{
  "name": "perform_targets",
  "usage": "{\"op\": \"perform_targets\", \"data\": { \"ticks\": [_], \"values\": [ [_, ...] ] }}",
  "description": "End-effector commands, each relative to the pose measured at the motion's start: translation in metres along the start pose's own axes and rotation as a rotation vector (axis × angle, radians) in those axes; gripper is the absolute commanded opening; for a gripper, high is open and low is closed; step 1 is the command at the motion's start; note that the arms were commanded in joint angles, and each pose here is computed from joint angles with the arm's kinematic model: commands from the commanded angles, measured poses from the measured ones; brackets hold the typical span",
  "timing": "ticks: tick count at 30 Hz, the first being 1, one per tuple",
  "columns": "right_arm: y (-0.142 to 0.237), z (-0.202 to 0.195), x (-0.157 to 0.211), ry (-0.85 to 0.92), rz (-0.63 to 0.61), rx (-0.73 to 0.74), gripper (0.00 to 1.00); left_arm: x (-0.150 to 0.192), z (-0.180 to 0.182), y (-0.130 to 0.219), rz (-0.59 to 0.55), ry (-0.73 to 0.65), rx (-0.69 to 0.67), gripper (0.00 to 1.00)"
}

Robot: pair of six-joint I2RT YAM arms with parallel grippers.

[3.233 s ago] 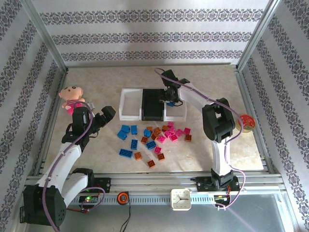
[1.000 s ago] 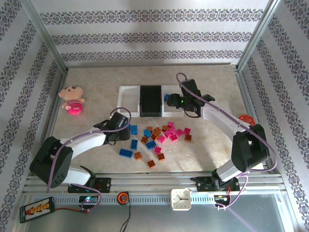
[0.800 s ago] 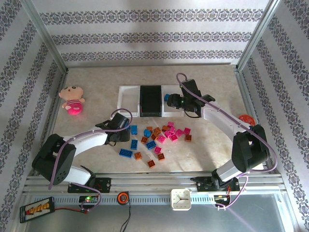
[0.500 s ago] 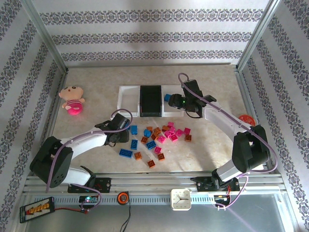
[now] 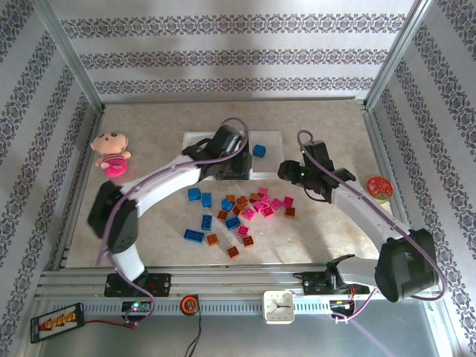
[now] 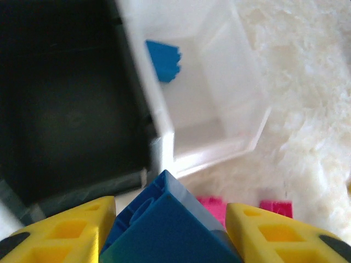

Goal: Sort the legos into containers by color
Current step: Place the lego in the container.

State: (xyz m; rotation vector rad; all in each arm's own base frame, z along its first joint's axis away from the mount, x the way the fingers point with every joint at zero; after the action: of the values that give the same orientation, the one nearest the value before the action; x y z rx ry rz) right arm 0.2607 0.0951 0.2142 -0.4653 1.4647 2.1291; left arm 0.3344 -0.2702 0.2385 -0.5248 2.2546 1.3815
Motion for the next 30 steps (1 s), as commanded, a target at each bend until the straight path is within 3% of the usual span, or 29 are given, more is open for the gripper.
{"op": "perform_targets", "data": {
  "ticks": [1, 7, 10, 14, 18, 23, 26, 30],
  "values": [
    [0.011, -0.014, 0.015, -0.011, 0.011, 0.059, 0.58, -0.016, -0.025, -0.036, 0.039, -0.028, 0.090, 0.33],
    [0.024, -0.028, 0.040, -0.017, 0.032, 0.094, 0.58, -0.043, -0.045, -0.087, 0.045, -0.018, 0.091, 0.34],
    [0.025, -0.034, 0.051, -0.028, 0.052, 0.102, 0.60, -0.052, -0.051, -0.100, 0.034, -0.010, 0.096, 0.41],
    [0.020, -0.038, 0.065, -0.051, 0.094, 0.092, 0.64, -0.062, -0.060, -0.104, 0.033, 0.004, 0.126, 0.58],
    [0.009, -0.042, 0.076, -0.074, 0.140, 0.069, 0.65, -0.079, -0.074, -0.079, -0.025, -0.005, 0.178, 0.67],
    [-0.003, -0.040, 0.082, -0.072, 0.177, 0.053, 0.64, -0.095, -0.085, -0.027, -0.102, -0.033, 0.230, 0.71],
    [-0.011, -0.039, 0.082, -0.065, 0.189, 0.049, 0.64, -0.089, -0.081, 0.003, -0.142, -0.035, 0.270, 0.72],
    [-0.023, -0.038, 0.081, -0.065, 0.204, 0.046, 0.63, -0.059, -0.057, 0.045, -0.227, -0.004, 0.317, 0.87]
  ]
}}
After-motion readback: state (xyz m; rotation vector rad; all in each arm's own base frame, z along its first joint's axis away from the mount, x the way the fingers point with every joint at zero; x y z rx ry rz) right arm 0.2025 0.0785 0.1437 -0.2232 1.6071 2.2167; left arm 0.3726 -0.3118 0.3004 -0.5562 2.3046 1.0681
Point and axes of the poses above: each hand's point on the last joint's axis, 136 mm out from that joint toward the fingers, its own y axis back along the fingers, its own z axis along the line the jaws close on, x = y × z, the point moved 10 cm from there along y, back along the fingers, and after that the axes turned 7 degrees about y, right-handed, at the moved point
